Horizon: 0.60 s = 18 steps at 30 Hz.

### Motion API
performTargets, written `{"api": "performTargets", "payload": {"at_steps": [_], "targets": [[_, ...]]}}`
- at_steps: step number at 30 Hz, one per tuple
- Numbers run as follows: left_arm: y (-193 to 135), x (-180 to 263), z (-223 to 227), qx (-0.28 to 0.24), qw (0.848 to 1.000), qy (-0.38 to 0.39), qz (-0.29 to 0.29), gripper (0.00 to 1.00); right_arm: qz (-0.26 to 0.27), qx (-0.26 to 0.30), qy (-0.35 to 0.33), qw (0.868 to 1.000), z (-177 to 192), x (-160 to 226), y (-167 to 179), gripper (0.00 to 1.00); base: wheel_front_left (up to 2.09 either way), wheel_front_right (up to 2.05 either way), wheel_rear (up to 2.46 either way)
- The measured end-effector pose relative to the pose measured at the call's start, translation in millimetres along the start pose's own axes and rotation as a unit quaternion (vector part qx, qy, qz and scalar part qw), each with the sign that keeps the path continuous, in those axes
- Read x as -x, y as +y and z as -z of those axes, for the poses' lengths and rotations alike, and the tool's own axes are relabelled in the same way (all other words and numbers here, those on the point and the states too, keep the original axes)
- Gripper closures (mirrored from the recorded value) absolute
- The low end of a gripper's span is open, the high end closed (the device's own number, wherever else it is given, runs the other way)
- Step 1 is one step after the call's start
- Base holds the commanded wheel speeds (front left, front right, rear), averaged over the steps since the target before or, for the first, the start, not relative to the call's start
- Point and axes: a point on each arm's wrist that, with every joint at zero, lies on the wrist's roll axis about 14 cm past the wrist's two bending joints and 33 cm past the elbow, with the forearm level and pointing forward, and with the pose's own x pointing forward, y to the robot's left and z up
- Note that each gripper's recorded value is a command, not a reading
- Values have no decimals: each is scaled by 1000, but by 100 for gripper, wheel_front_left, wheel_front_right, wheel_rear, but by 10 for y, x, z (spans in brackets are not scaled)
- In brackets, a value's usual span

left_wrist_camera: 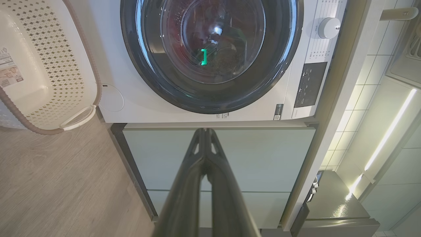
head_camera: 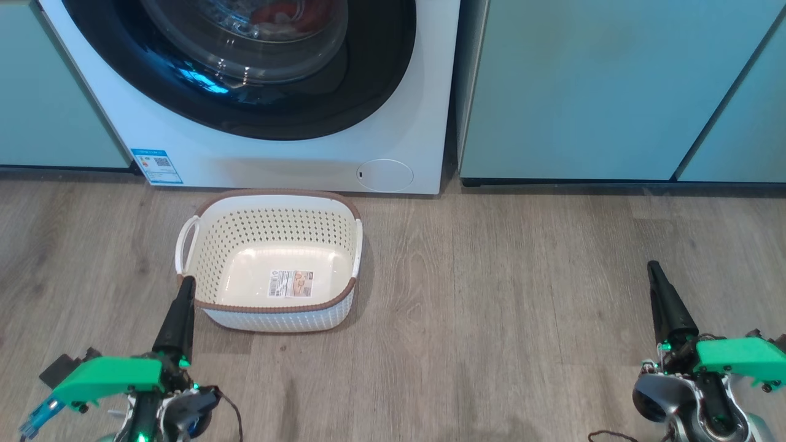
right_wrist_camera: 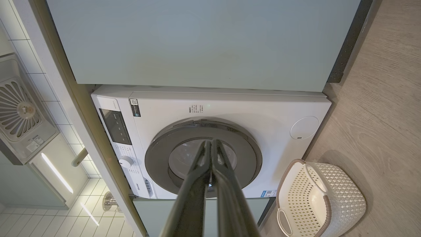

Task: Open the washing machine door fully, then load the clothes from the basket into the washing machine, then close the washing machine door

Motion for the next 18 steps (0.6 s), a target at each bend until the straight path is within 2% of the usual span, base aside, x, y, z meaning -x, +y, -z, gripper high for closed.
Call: {"api": "performTargets", "payload": {"at_steps": [18], "targets": [[0, 0, 0, 0, 1000, 0, 0, 100, 0, 0, 0, 1000, 0, 0, 0, 100, 0, 0, 0]]}}
